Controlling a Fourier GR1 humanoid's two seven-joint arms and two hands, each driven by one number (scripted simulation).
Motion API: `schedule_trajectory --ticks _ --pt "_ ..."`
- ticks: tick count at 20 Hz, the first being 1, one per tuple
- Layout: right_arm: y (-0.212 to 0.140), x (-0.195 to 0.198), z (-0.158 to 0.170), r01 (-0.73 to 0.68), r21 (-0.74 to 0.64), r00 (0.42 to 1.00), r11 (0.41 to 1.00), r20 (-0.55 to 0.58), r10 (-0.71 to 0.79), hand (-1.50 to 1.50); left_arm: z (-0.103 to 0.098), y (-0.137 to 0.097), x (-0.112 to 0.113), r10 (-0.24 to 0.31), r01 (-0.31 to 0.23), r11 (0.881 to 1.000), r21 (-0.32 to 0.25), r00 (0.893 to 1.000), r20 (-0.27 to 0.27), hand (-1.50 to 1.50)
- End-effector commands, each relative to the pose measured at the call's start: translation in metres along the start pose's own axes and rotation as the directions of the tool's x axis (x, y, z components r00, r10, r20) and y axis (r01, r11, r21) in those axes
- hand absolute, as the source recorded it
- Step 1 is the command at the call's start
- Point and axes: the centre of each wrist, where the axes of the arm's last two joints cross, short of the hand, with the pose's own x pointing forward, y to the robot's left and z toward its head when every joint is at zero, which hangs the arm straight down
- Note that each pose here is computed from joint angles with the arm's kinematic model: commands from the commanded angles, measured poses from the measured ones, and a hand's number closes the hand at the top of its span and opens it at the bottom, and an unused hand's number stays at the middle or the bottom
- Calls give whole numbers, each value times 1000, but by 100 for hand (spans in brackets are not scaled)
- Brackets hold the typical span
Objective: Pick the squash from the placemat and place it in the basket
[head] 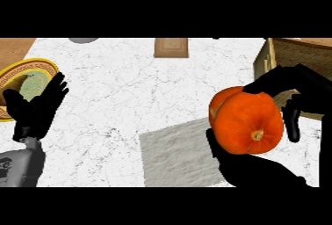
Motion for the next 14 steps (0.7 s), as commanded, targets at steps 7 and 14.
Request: schedule_trajectory --ticks 7,14 --pt "-64 -13 -91 -113 -92 984 989 -146 99 150 0 5 0 8 -8 1000 -2 1000 -6 0" --pt "-83 -83 -131 -118 -92 980 989 -173 101 150 -3 -16 2 6 -6 1000 6 1000 -22 0"
